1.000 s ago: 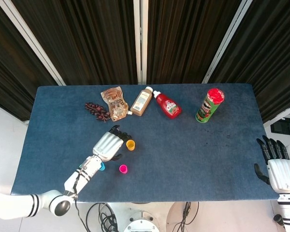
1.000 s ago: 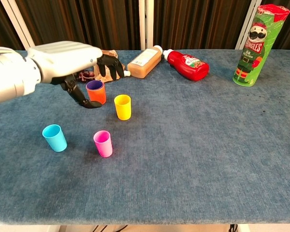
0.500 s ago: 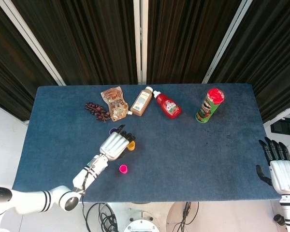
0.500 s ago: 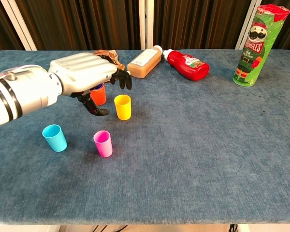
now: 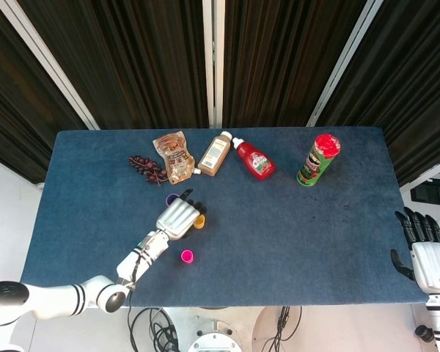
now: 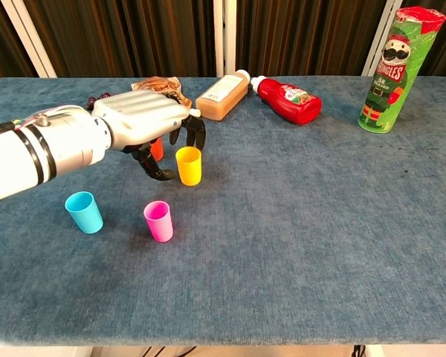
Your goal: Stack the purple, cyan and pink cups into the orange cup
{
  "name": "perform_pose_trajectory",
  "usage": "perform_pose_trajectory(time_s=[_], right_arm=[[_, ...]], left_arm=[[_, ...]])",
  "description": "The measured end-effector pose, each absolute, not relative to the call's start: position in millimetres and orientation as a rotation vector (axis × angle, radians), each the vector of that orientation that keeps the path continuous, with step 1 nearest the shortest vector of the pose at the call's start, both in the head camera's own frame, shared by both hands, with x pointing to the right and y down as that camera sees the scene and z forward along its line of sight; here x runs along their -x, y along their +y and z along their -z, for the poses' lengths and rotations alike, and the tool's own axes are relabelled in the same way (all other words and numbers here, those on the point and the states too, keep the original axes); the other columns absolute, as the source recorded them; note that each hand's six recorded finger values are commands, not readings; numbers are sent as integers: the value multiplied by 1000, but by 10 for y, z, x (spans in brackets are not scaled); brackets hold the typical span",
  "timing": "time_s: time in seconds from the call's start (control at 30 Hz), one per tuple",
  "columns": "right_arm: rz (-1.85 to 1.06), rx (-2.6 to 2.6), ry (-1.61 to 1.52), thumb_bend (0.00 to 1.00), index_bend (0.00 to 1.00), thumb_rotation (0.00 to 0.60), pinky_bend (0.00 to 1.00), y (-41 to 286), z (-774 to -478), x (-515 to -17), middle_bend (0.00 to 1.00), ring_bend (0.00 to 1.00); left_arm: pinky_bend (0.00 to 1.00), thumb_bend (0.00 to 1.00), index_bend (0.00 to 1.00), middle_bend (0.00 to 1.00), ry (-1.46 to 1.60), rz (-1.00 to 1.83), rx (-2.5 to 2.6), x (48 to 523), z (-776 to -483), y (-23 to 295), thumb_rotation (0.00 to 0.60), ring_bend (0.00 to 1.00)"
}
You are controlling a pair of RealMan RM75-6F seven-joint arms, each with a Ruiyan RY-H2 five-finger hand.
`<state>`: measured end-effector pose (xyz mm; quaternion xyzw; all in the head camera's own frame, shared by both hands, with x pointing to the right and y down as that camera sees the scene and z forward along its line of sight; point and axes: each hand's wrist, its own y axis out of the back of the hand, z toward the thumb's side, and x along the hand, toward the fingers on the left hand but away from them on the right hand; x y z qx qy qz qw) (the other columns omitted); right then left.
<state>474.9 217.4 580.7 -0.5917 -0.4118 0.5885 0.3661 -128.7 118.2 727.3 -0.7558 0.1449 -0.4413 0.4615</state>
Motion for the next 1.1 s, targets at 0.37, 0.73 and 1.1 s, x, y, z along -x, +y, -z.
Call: perform_pose_trajectory(time_s=[0.37, 0.73, 1.1], right_arm=[[-1520, 1523, -1059, 356, 0, 600, 0, 2177, -5801, -4780, 0, 0], [-1517, 1521, -1063, 357, 0, 600, 0, 2170, -5797, -4791, 0, 0], [-1514, 1527, -1060, 355, 0, 600, 0, 2166, -5800, -4773, 0, 0]], left_arm=[[149, 312, 409, 414, 359, 1094, 1873, 1245, -7335, 1147, 600, 441], [219, 314, 446, 469, 378, 1083, 1868, 1210, -7307, 1118, 600, 534], [213, 314, 454, 470, 468, 1029, 1757, 1304, -6825, 851, 600, 534]])
